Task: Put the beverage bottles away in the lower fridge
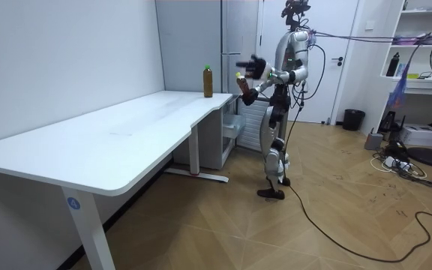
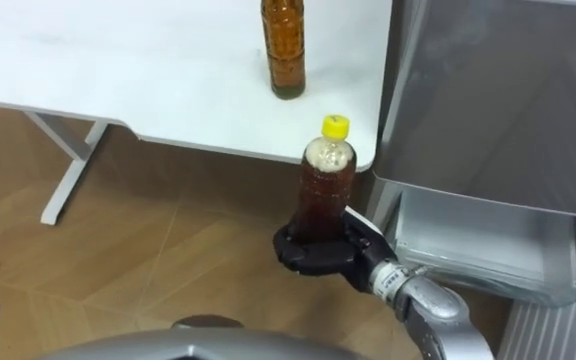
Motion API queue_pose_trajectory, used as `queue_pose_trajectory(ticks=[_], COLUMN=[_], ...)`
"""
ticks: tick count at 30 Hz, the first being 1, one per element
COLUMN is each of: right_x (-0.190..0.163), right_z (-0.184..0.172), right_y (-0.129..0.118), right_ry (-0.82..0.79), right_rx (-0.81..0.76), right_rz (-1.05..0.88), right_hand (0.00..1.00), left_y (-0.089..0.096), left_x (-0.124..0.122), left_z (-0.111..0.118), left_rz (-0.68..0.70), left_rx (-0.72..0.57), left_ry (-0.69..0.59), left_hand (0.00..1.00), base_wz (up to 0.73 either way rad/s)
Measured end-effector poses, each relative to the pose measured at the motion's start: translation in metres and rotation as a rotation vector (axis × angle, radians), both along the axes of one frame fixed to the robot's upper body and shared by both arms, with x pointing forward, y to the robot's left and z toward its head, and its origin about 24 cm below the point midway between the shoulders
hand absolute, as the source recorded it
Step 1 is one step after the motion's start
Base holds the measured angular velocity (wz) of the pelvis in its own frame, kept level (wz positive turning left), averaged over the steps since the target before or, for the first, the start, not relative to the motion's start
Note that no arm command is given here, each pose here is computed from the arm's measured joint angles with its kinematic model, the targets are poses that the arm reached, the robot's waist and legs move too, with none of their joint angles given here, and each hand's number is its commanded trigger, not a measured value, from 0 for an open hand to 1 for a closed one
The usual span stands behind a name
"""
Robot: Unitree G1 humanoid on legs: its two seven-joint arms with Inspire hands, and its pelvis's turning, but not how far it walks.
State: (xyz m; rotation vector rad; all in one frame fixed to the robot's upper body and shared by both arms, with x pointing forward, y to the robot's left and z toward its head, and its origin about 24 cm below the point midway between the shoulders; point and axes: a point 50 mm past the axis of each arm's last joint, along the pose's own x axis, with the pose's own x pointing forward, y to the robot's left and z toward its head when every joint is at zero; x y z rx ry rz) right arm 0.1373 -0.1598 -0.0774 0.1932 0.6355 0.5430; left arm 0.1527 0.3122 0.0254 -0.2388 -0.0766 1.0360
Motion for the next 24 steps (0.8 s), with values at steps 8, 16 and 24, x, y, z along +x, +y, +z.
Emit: queue_pose_trajectory(ticks=[8, 16, 24], right_x=[0.008, 0.017, 0.024], right_z=[0.0, 0.001, 0.003], right_y=[0.006, 0.018, 0.022], right_ry=[0.007, 0.03, 0.049], right_rx=[-0.004, 0.001, 0.019], right_rz=[0.015, 0.082, 0.104], right_hand=[1.0, 1.0, 1.0], left_y=[-0.034, -0.061, -0.075], left_x=[-0.046, -0.13, -0.151], left_z=[-0.118, -0.181, -0.192], left_rz=[-0.094, -0.316, -0.739], left_rx=[-0.322, -0.499, -0.32], left_ry=[0.521, 1.059, 1.477], left_hand=[0.0, 0.0, 0.0], base_wz=[-0.07, -0.05, 0.02])
